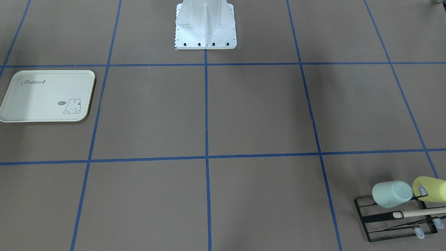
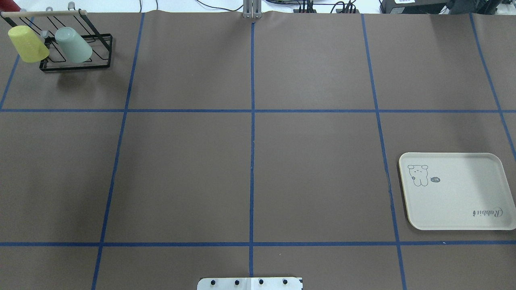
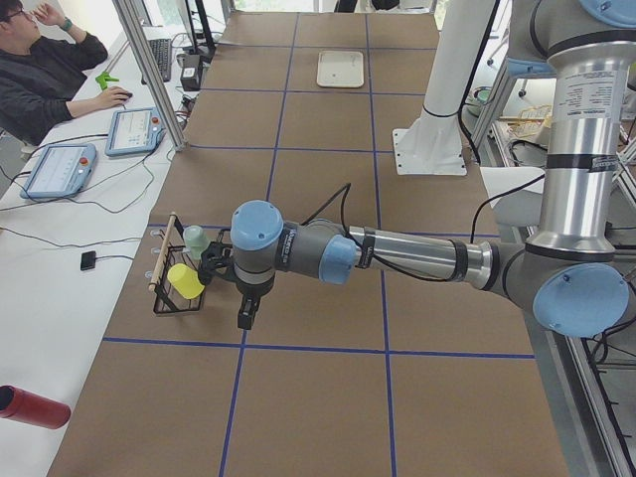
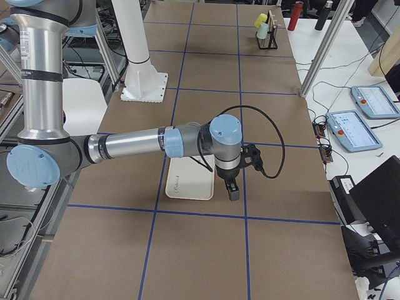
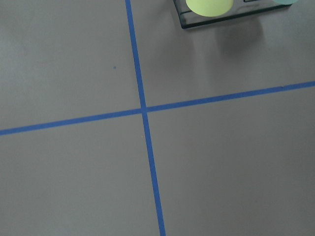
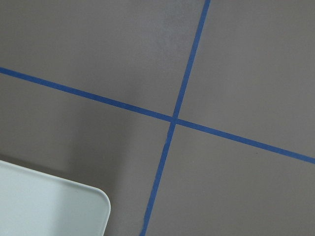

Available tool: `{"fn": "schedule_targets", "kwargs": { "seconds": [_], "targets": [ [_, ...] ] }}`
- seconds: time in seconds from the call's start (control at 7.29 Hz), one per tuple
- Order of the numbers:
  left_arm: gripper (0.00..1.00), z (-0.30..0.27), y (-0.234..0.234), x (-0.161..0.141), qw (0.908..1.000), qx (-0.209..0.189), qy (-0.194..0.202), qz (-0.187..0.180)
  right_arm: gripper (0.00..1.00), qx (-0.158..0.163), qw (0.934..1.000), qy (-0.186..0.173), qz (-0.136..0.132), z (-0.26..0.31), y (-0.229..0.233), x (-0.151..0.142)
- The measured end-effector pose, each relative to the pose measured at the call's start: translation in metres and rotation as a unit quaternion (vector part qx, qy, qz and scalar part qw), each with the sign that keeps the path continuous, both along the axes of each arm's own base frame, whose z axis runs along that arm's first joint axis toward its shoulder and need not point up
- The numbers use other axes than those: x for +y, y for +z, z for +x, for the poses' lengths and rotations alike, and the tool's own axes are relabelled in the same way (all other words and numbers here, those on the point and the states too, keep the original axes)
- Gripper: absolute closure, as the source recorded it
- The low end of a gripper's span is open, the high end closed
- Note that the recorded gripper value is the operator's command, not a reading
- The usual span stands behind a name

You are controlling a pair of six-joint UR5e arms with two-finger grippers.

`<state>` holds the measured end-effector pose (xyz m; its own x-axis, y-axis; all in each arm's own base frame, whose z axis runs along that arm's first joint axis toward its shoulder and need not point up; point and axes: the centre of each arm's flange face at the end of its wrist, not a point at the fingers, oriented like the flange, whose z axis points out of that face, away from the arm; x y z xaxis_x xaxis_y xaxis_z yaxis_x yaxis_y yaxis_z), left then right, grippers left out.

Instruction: Left arm grabs green cup and hands to right arm on tray

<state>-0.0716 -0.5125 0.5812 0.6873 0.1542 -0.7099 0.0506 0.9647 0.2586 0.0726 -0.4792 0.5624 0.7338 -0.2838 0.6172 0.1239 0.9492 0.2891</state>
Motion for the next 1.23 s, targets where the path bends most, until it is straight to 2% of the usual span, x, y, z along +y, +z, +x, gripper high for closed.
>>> {"fn": "schedule_targets", "kwargs": {
  "seconds": [0.27, 0.41, 0.55, 0.96, 1.23],
  "targets": [
    [0.0, 0.012, -0.025, -0.021, 0.998, 0.014, -0.014, 0.06, 0.0, -0.012, 0.9999, 0.0, 0.008, -0.033, -0.04, -0.034],
    [0.0, 0.033, -0.049, -0.042, 0.9968, 0.022, -0.009, 0.077, 0.0, -0.02, 0.9998, 0.002, 0.01, -0.059, -0.067, -0.053],
    [0.0, 0.057, -0.069, -0.064, 0.9965, 0.031, -0.005, 0.078, 0.0, -0.028, 0.9996, 0.002, 0.009, -0.087, -0.092, -0.069],
    [0.0, 0.137, -0.106, -0.155, 0.998, 0.061, -0.018, 0.005, 0.0, -0.049, 0.9988, -0.003, 0.003, -0.161, -0.153, -0.096],
    [0.0, 0.198, -0.112, -0.203, 0.9983, 0.047, -0.012, -0.033, 0.0, -0.056, 0.9984, -0.008, 0.003, -0.185, -0.172, -0.101]
  ]
}}
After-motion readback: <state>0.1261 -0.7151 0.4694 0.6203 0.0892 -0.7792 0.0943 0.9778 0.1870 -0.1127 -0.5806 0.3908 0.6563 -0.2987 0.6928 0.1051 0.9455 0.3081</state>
